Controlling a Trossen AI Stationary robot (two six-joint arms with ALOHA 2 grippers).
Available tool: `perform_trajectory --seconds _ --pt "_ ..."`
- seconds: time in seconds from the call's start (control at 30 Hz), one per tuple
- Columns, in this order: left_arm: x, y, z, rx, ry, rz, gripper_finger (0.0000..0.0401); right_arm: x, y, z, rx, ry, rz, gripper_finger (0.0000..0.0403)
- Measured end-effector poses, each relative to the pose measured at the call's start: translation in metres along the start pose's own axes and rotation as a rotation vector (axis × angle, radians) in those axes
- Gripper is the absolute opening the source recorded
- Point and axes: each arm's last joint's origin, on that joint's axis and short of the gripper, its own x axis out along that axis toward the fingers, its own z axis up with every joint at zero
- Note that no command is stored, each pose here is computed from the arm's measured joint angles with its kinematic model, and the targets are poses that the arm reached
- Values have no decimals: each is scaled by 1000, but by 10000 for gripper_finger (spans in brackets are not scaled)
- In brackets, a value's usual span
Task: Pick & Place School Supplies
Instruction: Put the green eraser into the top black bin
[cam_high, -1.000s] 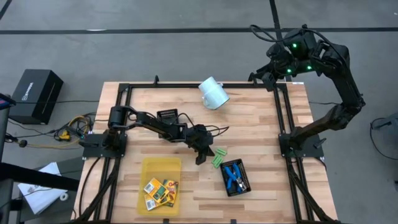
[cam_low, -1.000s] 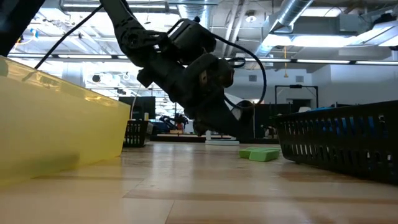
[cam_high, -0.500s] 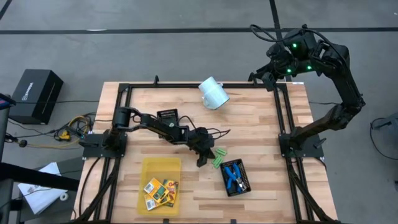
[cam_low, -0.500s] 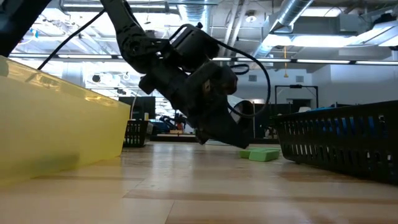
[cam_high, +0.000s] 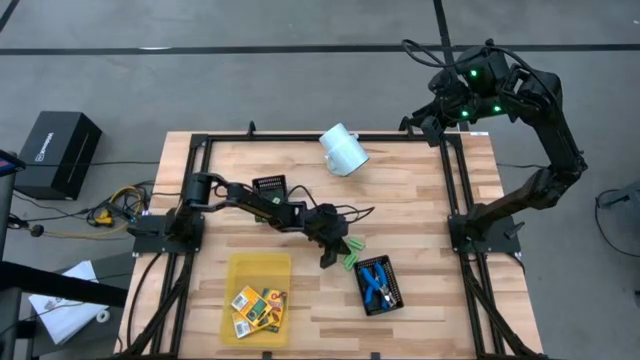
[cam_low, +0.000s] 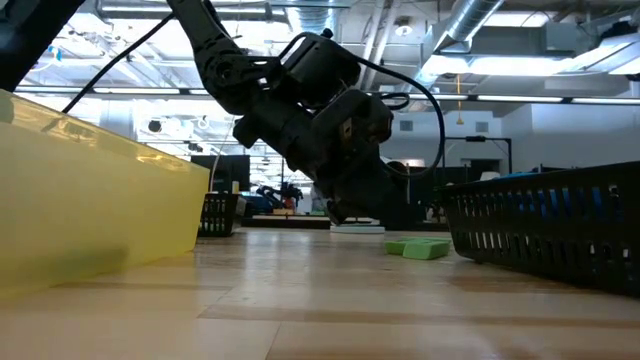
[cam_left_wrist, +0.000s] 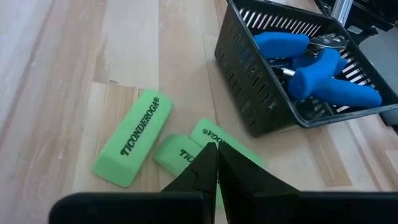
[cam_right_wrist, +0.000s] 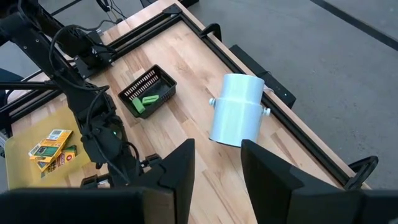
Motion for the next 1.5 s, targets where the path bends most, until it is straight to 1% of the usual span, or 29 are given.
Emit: perform_trajectory --seconds 0.13,0.23,0.43,0.73,1.1,1.3,1.5 --pt "0 0 -1 -4 12 3 7 0 0 0 0 0 0 122" --pt "3 3 -7 -15 40 10 7 0 0 0 0 0 0 122" --pt "12 9 -18 -106 71 -9 7 0 0 0 0 5 0 122" --pt "11 14 -20 -107 88 -2 3 0 0 -1 -3 9 -1 122" --pt "11 15 -24 -118 117 6 2 0 -1 -5 -13 52 -6 122" --pt "8 23 -22 -132 117 0 2 0 -1 -5 -24 52 -5 122" --pt "5 30 -24 -135 149 -5 1 0 -1 -5 -25 53 -5 122"
